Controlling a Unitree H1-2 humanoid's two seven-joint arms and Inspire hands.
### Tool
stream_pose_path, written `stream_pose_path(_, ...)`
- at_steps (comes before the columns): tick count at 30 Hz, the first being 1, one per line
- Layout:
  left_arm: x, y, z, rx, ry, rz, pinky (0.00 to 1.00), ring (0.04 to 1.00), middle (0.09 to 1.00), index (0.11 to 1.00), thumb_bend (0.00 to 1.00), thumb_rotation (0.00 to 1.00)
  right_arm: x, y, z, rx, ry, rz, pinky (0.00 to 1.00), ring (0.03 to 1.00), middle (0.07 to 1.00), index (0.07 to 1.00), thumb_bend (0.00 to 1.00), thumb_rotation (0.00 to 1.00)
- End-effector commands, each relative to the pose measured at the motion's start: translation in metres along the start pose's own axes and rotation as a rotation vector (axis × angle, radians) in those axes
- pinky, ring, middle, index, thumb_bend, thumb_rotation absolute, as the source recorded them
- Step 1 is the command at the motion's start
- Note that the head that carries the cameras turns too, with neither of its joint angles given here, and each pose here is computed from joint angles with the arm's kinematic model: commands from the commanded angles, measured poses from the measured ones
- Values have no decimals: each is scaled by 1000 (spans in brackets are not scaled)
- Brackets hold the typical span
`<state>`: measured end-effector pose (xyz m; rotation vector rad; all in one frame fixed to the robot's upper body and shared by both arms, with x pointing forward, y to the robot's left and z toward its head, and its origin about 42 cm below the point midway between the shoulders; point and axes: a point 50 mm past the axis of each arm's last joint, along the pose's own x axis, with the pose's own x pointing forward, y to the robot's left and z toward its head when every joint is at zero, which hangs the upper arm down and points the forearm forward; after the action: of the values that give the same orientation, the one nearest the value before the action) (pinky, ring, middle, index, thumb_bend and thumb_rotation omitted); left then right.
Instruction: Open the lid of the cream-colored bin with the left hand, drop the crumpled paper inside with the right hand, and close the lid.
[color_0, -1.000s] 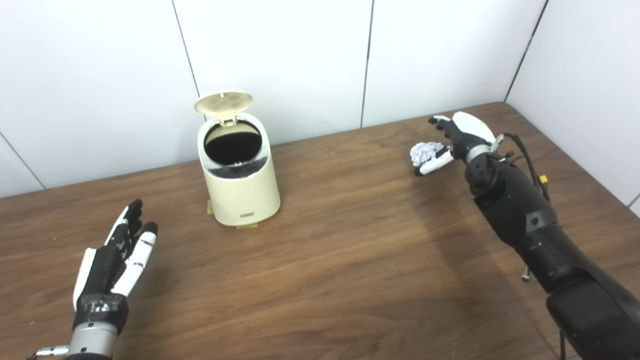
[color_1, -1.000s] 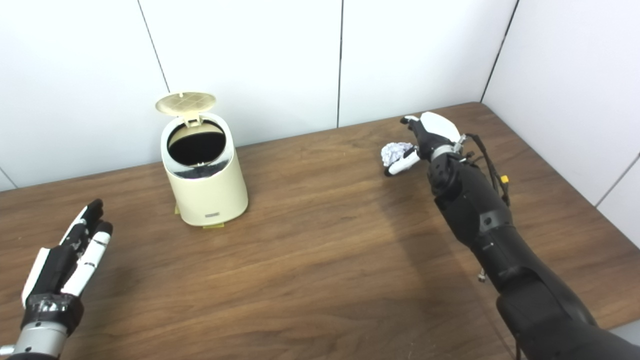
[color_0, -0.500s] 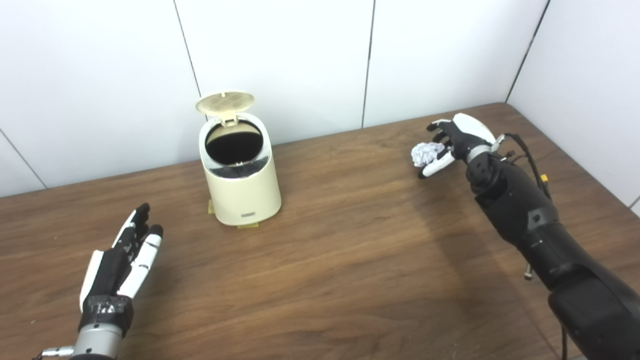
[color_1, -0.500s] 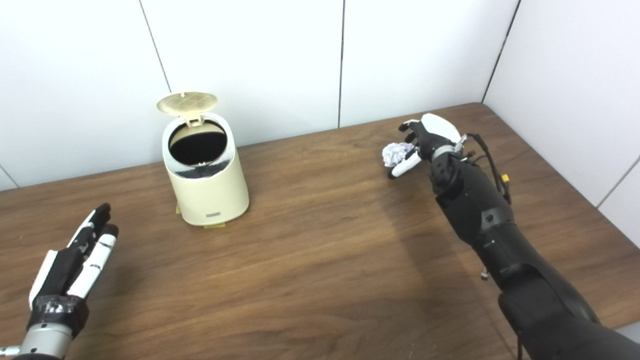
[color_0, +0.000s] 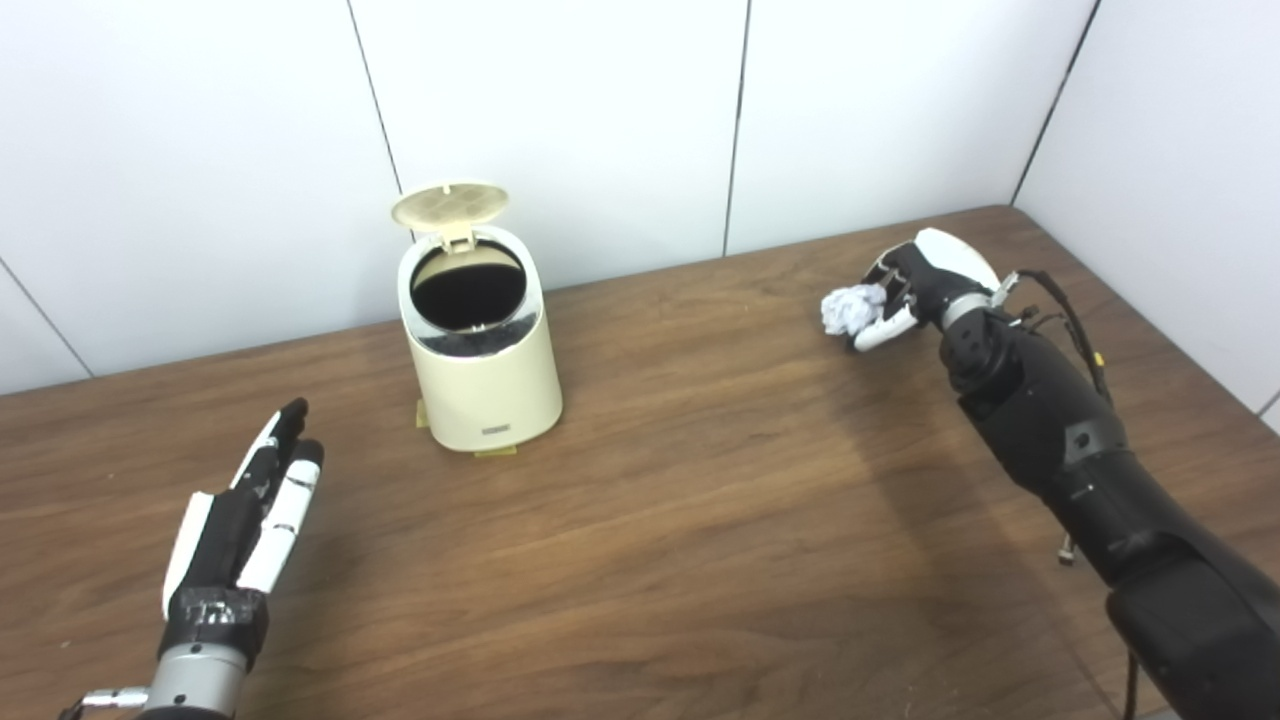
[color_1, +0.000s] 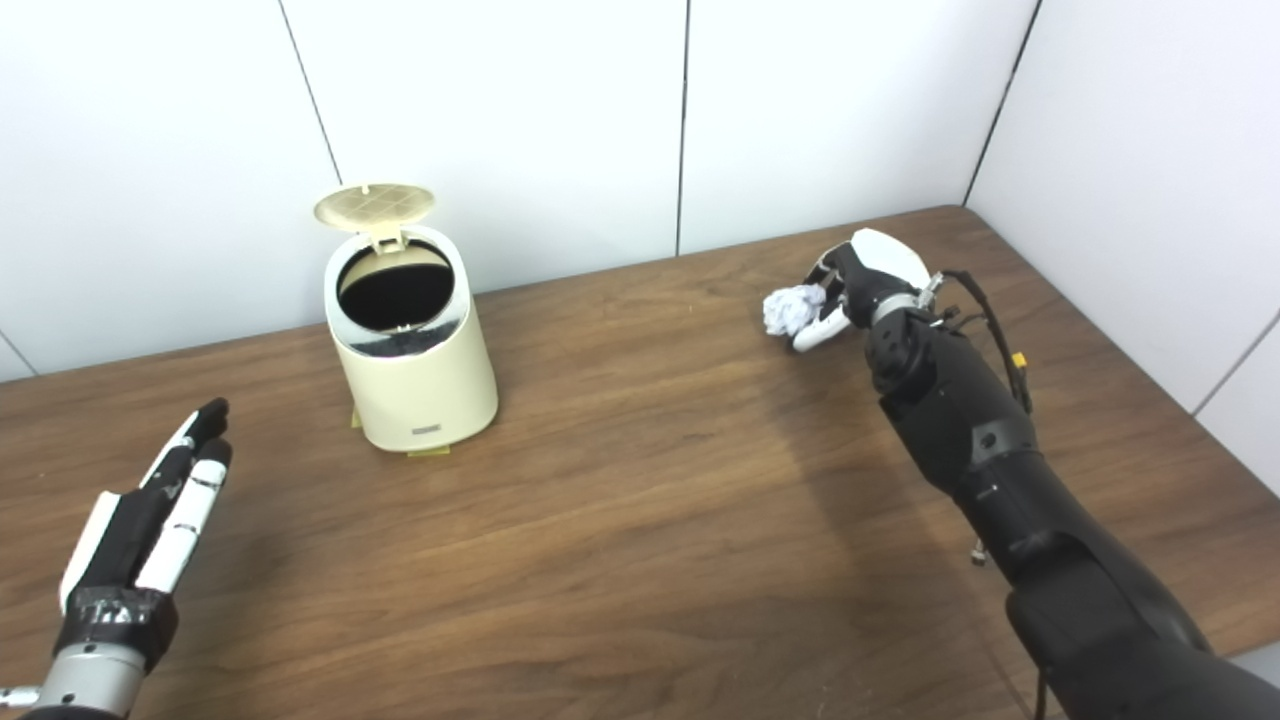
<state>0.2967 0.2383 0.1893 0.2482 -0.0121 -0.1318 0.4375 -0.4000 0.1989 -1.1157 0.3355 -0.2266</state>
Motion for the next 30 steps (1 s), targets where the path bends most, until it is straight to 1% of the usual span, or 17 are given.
stream_pose_path(1, 8, 2, 17, 16, -75, 6, 1000, 1000, 990, 1000, 426, 786, 4, -29, 18, 5, -44, -104, 346, 384, 499, 528, 514, 0)
stream_pose_path(5, 9, 0, 15, 6, -75, 7, 1000, 1000, 986, 1000, 449, 774, 1, -27, 26, 7, -64, -106, 332, 377, 491, 533, 513, 0)
stream_pose_path(7, 10, -1, 13, -13, -79, 6, 1000, 1000, 989, 1000, 438, 734, -2, -26, 31, -2, -83, -120, 328, 375, 488, 537, 512, 0)
stream_pose_path(8, 10, -1, 12, -22, -82, 8, 1000, 1000, 994, 1000, 438, 690, -4, -25, 35, -2, -96, -132, 327, 374, 486, 540, 512, 0)
stream_pose_path(9, 10, -2, 12, -32, -84, 10, 1000, 1000, 995, 1000, 438, 684, -7, -25, 39, -2, -112, -147, 326, 374, 485, 540, 512, 0)
stream_pose_path(13, 10, -4, 9, -61, -86, 13, 1000, 1000, 1000, 1000, 460, 605, -17, -26, 53, -4, -183, -203, 322, 369, 483, 546, 511, 0)
stream_pose_path(17, 9, -6, 6, -72, -86, 4, 1000, 1000, 1000, 1000, 464, 594, -29, -30, 68, -22, -248, -243, 322, 357, 482, 553, 508, 0)
stream_pose_path(20, 9, -8, 3, -85, -81, -2, 1000, 1000, 1000, 1000, 464, 578, -46, -36, 83, -14, -303, -266, 340, 350, 479, 561, 506, 0)
stream_pose_path(23, 8, -12, 1, -81, -66, -5, 1000, 1000, 1000, 1000, 482, 591, -66, -41, 98, 3, -391, -295, 350, 352, 483, 559, 507, 0)
stream_pose_path(25, 8, -13, 0, -76, -64, -6, 1000, 1000, 1000, 1000, 486, 602, -74, -43, 105, 16, -429, -306, 338, 349, 484, 562, 506, 0)
stream_pose_path(28, 7, -15, -1, -53, -56, 4, 1000, 1000, 1000, 1000, 485, 592, -89, -46, 125, 48, -507, -317, 345, 348, 485, 559, 506, 0)
stream_pose_path(30, 6, -15, -2, -32, -49, 11, 1000, 1000, 999, 1000, 491, 600, -97, -46, 139, 71, -556, -321, 322, 344, 481, 559, 506, 0)
